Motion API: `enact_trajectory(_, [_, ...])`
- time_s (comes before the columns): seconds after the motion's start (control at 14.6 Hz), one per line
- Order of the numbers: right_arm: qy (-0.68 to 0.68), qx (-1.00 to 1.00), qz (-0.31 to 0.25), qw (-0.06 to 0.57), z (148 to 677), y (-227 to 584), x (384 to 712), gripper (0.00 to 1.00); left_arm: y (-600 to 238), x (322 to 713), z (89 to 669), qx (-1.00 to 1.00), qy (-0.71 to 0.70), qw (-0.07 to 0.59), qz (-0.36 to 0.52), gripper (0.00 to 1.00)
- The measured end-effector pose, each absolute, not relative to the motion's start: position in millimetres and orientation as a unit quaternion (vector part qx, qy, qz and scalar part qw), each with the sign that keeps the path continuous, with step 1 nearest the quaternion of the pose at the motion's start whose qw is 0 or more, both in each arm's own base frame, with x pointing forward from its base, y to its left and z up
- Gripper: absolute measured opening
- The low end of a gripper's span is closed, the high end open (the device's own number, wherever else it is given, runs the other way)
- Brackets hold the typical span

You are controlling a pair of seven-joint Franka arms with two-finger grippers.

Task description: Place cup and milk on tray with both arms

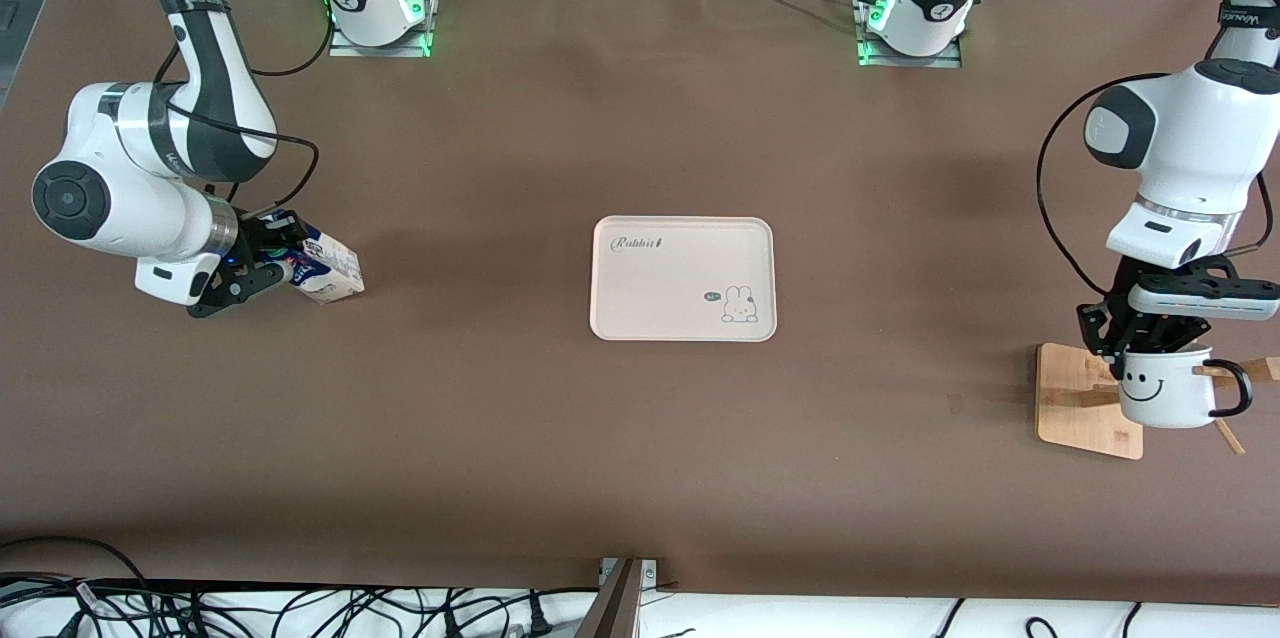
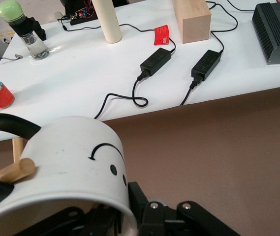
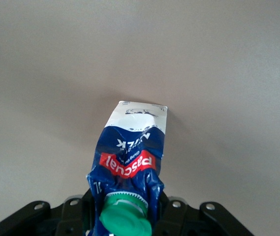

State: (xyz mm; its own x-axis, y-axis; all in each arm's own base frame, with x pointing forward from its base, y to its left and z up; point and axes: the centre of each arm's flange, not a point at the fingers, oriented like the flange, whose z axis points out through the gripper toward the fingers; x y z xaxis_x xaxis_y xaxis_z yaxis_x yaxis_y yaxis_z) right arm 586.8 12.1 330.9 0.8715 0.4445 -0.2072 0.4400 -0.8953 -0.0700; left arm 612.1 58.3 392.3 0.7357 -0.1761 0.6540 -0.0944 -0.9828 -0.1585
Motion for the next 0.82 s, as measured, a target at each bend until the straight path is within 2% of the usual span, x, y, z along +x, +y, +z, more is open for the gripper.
enact_trajectory(0.34, [-0.229,-0.969,0.097,0.008,343,12,590,0.41,30,614,400,-0.925,0.094,0.048,-0.364,0.08])
enact_trajectory(0.62, [-0.21,-0.976,0.048,0.039,394,18,595,0.41,-2,617,401,-0.924,0.119,0.034,-0.362,0.08])
enact_trajectory(0.82, [-0.174,-0.981,0.032,0.08,436,29,602,0.41,-34,617,394,-0.94,0.146,0.015,-0.307,0.08])
